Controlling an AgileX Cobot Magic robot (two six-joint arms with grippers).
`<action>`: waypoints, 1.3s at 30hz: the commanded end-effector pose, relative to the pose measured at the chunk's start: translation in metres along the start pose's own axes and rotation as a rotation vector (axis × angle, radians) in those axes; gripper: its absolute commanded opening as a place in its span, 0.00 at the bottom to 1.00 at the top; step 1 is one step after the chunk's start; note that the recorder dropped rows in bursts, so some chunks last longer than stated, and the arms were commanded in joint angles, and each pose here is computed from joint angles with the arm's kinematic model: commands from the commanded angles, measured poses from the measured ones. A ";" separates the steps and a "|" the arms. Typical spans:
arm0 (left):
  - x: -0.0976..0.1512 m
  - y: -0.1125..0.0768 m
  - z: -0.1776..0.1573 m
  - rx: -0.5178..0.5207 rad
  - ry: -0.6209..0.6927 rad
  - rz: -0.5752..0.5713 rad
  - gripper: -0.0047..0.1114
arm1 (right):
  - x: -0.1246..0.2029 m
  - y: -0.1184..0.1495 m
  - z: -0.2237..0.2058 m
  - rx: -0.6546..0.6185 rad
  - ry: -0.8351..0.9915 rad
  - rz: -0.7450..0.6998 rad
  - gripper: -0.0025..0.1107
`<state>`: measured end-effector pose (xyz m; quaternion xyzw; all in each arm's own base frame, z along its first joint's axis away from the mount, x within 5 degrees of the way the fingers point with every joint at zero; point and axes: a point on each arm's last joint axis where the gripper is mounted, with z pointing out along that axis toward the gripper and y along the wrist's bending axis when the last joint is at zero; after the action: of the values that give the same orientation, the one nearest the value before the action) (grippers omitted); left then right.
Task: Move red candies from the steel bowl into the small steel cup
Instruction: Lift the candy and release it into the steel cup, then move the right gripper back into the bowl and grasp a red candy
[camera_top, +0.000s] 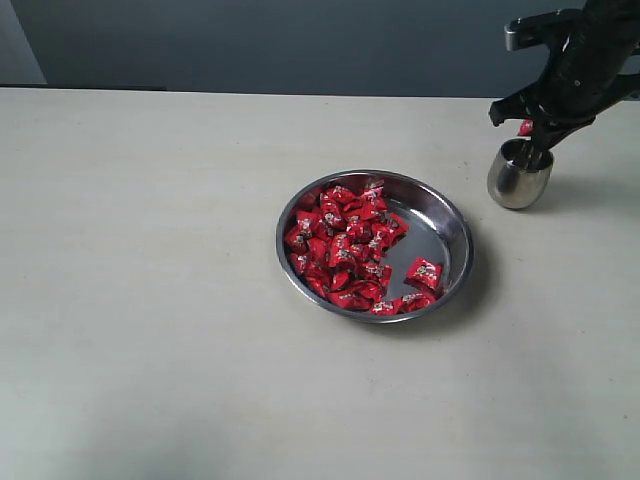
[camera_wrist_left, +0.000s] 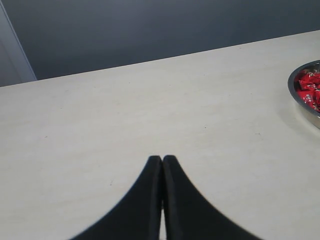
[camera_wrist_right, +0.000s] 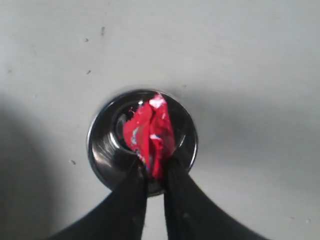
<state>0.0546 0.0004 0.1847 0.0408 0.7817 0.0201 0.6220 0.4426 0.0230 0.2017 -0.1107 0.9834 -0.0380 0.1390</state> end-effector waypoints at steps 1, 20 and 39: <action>-0.001 -0.001 0.000 0.010 -0.010 -0.004 0.04 | -0.002 -0.003 -0.003 0.006 -0.013 -0.005 0.27; -0.001 -0.001 0.000 0.010 -0.010 -0.004 0.04 | 0.012 0.094 -0.012 -0.410 0.159 -0.327 0.29; -0.001 -0.001 0.000 0.010 -0.010 -0.004 0.04 | 0.040 0.141 0.036 -0.313 0.368 -0.421 0.44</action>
<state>0.0546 0.0004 0.1847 0.0408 0.7817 0.0201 0.6220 0.3904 0.1516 0.1464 -0.3243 0.9414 0.0718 -0.0583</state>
